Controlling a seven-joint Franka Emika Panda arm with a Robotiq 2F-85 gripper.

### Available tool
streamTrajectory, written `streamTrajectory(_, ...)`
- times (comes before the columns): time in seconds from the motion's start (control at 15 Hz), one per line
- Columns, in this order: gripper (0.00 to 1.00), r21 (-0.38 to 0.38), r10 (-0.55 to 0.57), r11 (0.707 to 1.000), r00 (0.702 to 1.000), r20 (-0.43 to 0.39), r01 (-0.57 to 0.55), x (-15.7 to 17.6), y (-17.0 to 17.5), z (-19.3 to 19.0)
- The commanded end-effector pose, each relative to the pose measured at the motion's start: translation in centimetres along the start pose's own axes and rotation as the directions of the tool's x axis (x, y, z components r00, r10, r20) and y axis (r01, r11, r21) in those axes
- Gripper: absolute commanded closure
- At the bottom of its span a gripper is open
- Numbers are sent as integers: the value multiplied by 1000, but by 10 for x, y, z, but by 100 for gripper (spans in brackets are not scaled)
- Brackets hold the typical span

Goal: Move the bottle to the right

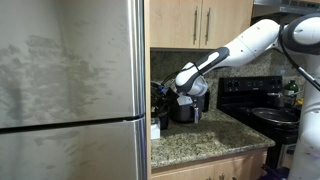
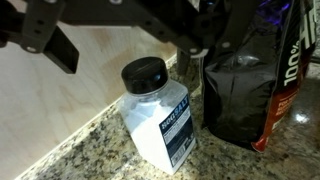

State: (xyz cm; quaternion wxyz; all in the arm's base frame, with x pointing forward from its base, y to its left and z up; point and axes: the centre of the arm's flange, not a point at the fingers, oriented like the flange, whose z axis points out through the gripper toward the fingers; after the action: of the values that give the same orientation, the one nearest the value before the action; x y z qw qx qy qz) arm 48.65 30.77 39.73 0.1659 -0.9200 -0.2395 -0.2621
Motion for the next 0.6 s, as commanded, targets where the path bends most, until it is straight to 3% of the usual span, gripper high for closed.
streamTrajectory(0.0,0,14,-10,1000,1000,2,10,1,-2,0)
streamTrajectory(0.27,0,16,-11,1000,1000,0,11,2,-3,-1)
streamTrajectory(0.53,0,-64,-45,997,997,70,50,0,3,-3)
